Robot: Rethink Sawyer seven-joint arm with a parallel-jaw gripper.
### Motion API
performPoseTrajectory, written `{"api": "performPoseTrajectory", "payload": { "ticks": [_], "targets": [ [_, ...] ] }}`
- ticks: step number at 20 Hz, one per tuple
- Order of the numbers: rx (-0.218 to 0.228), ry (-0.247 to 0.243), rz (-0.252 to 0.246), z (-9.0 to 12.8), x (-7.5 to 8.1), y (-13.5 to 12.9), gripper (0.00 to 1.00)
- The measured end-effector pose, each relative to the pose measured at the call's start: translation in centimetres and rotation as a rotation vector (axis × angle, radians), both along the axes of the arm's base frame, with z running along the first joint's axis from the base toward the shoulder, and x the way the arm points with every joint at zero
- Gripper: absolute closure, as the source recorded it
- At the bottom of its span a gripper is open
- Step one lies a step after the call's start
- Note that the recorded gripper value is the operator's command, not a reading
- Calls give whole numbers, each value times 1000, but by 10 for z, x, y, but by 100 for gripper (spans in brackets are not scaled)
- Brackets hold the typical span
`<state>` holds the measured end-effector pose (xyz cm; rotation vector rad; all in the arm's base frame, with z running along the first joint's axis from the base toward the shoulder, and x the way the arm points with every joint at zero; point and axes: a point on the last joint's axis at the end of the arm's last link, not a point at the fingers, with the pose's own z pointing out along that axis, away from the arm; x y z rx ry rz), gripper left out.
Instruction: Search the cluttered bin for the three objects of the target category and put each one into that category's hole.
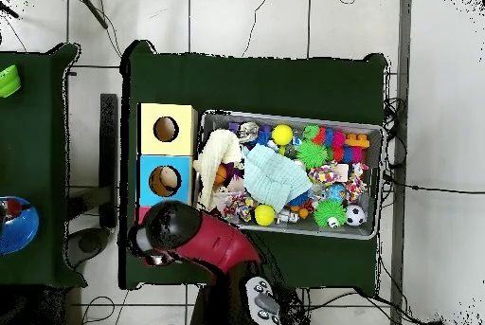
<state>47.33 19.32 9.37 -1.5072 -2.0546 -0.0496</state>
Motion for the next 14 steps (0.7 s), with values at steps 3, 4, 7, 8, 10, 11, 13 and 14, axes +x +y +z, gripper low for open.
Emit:
{"api": "performPoseTrajectory", "payload": {
  "ticks": [3,4,7,8,10,11,13,14],
  "targets": [
    [-39,10,84,-11,-17,-5,100],
    [-51,13,109,-14,-22,-6,100],
    [-87,-3,190,-14,-24,-4,100],
    [-95,-8,209,-14,-24,-3,100],
    [-121,-23,265,-13,-24,1,100],
    [-134,-32,293,-12,-24,3,100],
    [-158,-47,336,-11,-24,5,100],
    [-171,-56,357,-10,-25,6,100]
  ]
}}
